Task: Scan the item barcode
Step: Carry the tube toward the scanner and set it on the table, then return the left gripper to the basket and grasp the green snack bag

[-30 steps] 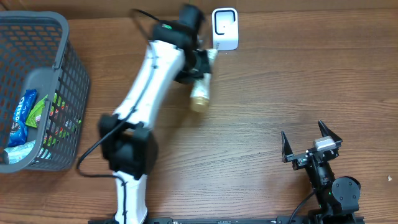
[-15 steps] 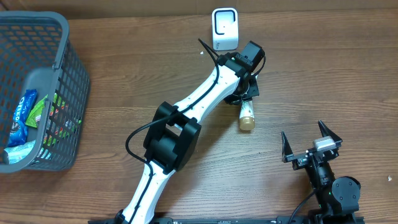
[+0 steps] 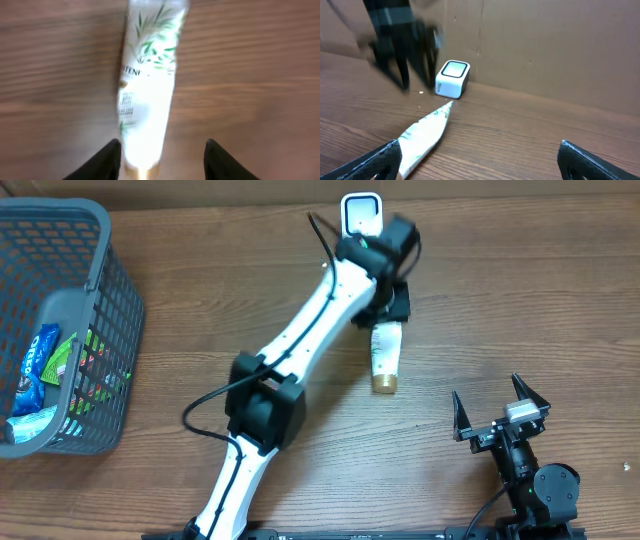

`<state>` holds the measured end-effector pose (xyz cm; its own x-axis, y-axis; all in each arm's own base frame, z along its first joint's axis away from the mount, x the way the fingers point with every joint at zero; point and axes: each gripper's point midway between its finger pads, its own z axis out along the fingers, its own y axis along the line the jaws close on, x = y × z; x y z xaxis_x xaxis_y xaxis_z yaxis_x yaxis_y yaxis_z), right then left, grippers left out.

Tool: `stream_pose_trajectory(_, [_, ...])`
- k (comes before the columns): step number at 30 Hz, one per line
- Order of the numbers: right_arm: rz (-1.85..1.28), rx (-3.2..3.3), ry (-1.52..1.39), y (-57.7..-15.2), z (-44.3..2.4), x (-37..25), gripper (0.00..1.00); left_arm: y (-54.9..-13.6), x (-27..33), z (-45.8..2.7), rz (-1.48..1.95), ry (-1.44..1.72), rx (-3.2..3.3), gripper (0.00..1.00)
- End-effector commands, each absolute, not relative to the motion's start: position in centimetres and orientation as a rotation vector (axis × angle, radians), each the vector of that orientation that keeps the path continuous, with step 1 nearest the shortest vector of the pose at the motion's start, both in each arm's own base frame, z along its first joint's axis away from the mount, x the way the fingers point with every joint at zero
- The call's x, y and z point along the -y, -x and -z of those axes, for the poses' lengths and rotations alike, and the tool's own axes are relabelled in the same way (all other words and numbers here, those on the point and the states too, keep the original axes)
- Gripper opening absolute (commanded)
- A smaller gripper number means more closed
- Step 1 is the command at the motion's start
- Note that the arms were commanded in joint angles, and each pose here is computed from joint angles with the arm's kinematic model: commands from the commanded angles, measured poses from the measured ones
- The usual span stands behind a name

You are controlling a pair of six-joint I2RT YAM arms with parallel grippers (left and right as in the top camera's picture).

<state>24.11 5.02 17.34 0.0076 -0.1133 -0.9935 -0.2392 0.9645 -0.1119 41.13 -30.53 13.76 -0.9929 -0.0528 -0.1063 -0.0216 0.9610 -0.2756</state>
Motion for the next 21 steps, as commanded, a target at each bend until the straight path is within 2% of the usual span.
stream_pose_trajectory(1, [-0.095, -1.561, 0.274, -24.1, -17.2, -4.9, 1.00, -43.5, 26.4, -22.8, 0.458, -0.001, -2.804, 0.49])
stream_pose_trajectory(4, [-0.095, -1.561, 0.273, -24.1, -17.2, -4.9, 1.00, -43.3, 21.9, -28.2, 0.428, 0.066, -2.698, 0.55])
stream_pose_trajectory(6, [-0.095, -1.561, 0.273, -24.1, -17.2, -4.9, 1.00, -43.5, 20.0, -32.5, 0.493, -0.068, -2.560, 0.73])
stream_pose_trajectory(11, [-0.095, -1.561, 0.274, -24.1, -17.2, -4.9, 1.00, -42.7, 10.8, -39.9, 0.415, 0.143, -2.355, 0.72])
stream_pose_trajectory(15, [-0.095, -1.561, 0.274, -24.1, -17.2, -4.9, 1.00, -40.2, 1.7, -44.3, 0.296, 0.358, -2.212, 0.72])
stream_pose_trajectory(18, [-0.095, -1.561, 0.273, -24.1, -17.2, -4.9, 1.00, -37.1, -6.1, -45.7, 0.119, 0.583, -2.140, 0.72])
stream_pose_trajectory(21, [-0.095, -1.561, 0.273, -24.1, -17.2, -4.9, 1.00, -33.9, -13.0, -44.7, -0.014, 0.798, -2.125, 0.72])
